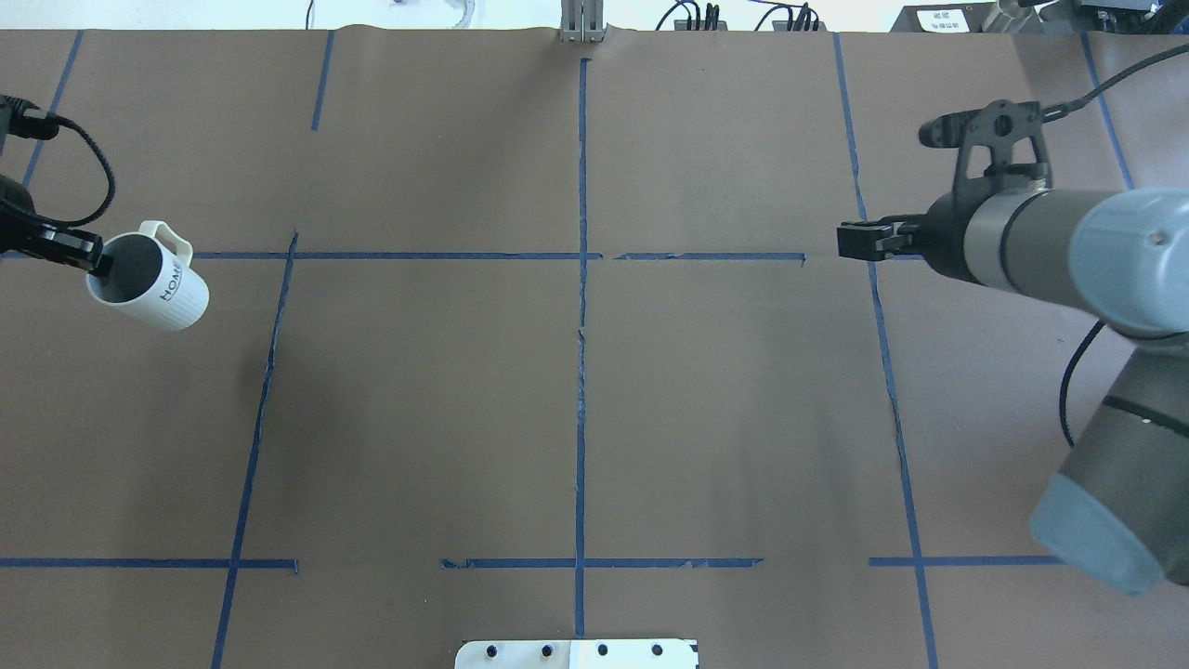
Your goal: Left arm hands cup to right arm to dump lemon
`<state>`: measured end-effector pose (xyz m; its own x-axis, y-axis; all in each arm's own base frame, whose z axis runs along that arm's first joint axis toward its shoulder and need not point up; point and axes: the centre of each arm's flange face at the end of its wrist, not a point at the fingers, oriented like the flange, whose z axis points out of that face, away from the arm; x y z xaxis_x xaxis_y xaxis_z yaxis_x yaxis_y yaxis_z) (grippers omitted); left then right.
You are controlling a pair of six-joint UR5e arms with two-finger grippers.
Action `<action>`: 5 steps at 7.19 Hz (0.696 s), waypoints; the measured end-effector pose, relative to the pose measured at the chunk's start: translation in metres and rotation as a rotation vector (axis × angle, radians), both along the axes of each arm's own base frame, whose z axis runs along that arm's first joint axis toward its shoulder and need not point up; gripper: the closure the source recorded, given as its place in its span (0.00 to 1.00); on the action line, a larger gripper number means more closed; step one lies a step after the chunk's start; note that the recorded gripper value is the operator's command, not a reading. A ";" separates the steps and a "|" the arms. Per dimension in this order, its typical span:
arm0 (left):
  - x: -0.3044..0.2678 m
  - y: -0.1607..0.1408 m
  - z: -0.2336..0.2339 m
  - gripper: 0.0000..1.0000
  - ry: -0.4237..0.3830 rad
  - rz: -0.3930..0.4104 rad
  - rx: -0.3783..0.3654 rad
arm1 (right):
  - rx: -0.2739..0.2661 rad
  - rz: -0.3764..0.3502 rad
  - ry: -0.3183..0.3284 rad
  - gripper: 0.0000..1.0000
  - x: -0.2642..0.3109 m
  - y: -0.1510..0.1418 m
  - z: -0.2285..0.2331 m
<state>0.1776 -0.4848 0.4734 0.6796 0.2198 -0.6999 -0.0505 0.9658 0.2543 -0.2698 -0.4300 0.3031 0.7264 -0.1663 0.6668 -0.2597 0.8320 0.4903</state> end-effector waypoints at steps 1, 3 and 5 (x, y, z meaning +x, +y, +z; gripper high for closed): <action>-0.004 0.004 0.039 0.94 0.006 0.026 -0.031 | -0.029 -0.041 -0.005 0.00 0.021 -0.005 0.009; -0.008 0.022 0.087 0.32 0.039 0.072 -0.134 | -0.077 -0.088 -0.017 0.00 0.037 -0.007 0.021; -0.014 0.030 0.102 0.00 0.039 0.077 -0.160 | -0.160 -0.129 -0.051 0.00 0.074 -0.017 0.030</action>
